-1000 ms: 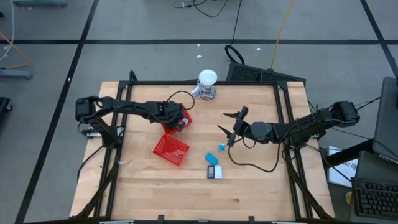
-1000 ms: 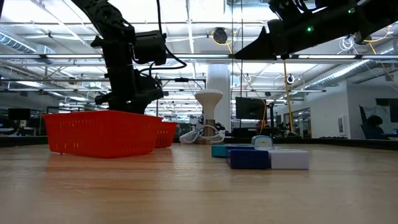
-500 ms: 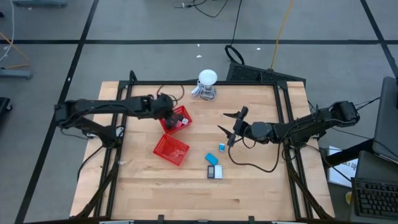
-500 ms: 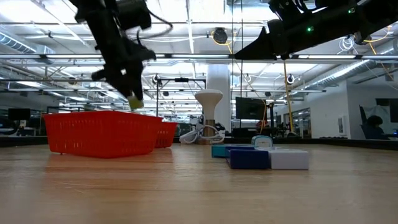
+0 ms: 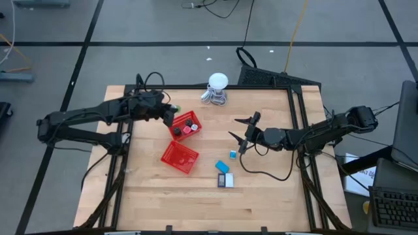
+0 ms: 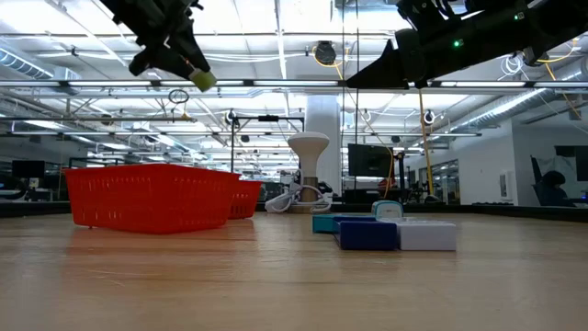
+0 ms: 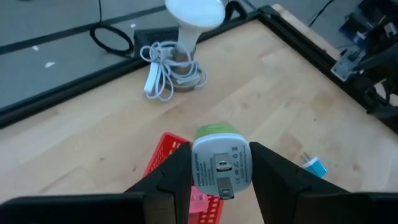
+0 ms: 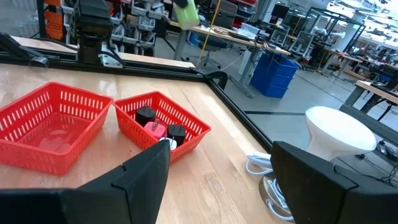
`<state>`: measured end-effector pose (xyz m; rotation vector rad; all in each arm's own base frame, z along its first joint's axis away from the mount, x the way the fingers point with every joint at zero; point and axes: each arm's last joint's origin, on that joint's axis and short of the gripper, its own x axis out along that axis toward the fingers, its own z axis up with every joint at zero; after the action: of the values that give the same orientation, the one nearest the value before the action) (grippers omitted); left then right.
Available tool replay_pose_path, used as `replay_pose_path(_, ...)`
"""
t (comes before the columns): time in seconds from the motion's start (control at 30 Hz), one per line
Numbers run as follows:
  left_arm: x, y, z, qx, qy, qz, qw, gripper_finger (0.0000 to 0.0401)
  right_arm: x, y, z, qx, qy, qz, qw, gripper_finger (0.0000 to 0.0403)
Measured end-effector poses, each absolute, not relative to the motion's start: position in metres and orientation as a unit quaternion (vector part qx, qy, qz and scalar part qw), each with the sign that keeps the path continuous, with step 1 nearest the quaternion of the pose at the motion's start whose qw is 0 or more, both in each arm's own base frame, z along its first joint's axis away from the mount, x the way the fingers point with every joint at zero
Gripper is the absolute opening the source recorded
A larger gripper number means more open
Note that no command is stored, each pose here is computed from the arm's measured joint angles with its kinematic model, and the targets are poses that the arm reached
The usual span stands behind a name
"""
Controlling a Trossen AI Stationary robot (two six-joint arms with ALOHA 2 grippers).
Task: Pick & Place Office items
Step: Put the green charger adapter into the top red basket
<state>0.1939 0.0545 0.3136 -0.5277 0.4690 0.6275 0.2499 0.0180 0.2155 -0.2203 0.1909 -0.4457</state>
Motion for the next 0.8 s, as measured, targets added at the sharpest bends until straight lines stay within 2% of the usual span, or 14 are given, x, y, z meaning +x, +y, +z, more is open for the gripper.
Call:
replay_pose_path(0.23,0.193,0.055,0.314,-0.251,0.226,0.306,0.890,0.0132,0.250,0.018,0.216,-0.109,0.094,-0.220,0.965,0.0265)
replay_pose_path(0.33,0.197,0.053,0.312,-0.252,0.243,0.265,0.899,0.0132,0.250,0.018,0.215,-0.109,0.094,-0.220,0.965,0.0265)
replay_pose_path(0.53,0.204,0.038,0.318,-0.231,0.250,0.094,0.936,0.0132,0.250,0.018,0.215,-0.109,0.094,-0.220,0.965,0.0265)
replay_pose_path(0.67,0.212,0.016,0.328,-0.149,0.214,-0.061,0.964,0.0132,0.250,0.018,0.215,-0.109,0.095,-0.220,0.965,0.0265)
replay_pose_path(0.8,0.216,-0.007,0.340,-0.067,0.150,-0.177,0.970,0.0132,0.250,0.018,0.215,-0.110,0.096,-0.220,0.964,0.0265)
